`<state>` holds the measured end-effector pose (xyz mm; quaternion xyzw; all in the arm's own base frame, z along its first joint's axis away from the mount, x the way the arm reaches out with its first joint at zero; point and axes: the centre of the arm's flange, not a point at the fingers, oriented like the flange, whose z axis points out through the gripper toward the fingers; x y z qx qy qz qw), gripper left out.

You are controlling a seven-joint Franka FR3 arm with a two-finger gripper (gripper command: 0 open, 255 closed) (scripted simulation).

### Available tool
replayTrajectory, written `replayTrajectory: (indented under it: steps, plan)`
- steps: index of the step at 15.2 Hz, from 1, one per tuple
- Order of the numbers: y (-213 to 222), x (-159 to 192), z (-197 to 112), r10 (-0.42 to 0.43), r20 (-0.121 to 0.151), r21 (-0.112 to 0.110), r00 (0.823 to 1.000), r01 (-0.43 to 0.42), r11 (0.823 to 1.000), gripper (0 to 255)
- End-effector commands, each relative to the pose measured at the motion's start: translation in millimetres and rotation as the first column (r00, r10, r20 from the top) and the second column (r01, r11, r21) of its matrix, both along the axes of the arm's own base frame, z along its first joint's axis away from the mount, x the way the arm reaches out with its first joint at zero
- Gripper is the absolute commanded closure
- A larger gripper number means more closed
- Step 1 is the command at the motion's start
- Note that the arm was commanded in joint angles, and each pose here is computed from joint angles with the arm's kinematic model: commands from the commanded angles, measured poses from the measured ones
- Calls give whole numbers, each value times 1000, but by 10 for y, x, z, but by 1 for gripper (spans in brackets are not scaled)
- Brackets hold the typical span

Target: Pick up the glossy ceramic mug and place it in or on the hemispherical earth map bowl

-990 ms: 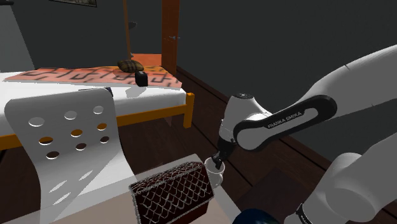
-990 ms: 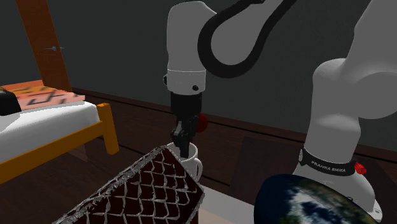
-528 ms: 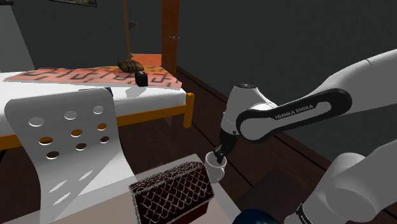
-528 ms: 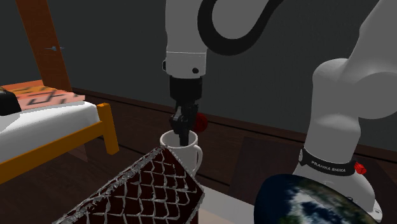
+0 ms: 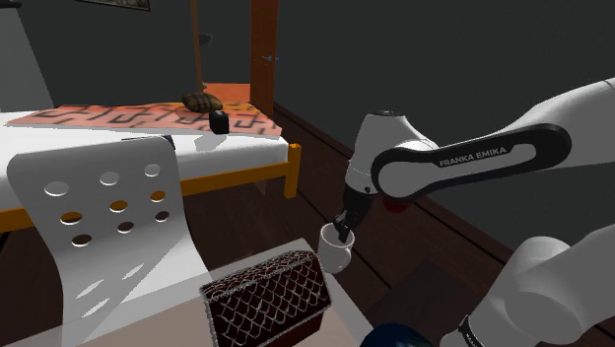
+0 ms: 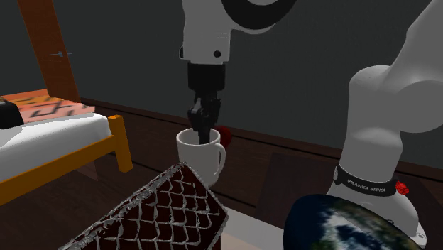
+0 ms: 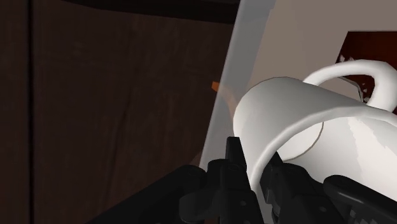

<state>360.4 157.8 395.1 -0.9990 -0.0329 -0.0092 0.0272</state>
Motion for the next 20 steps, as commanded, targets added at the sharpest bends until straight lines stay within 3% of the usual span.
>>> replayTrajectory:
  steps: [1,20]
  plan:
    - [-8,-1,102,0,0,0,1000,0,1000,255]
    - [-8,-1,1106,0,0,0,1000,0,1000,255]
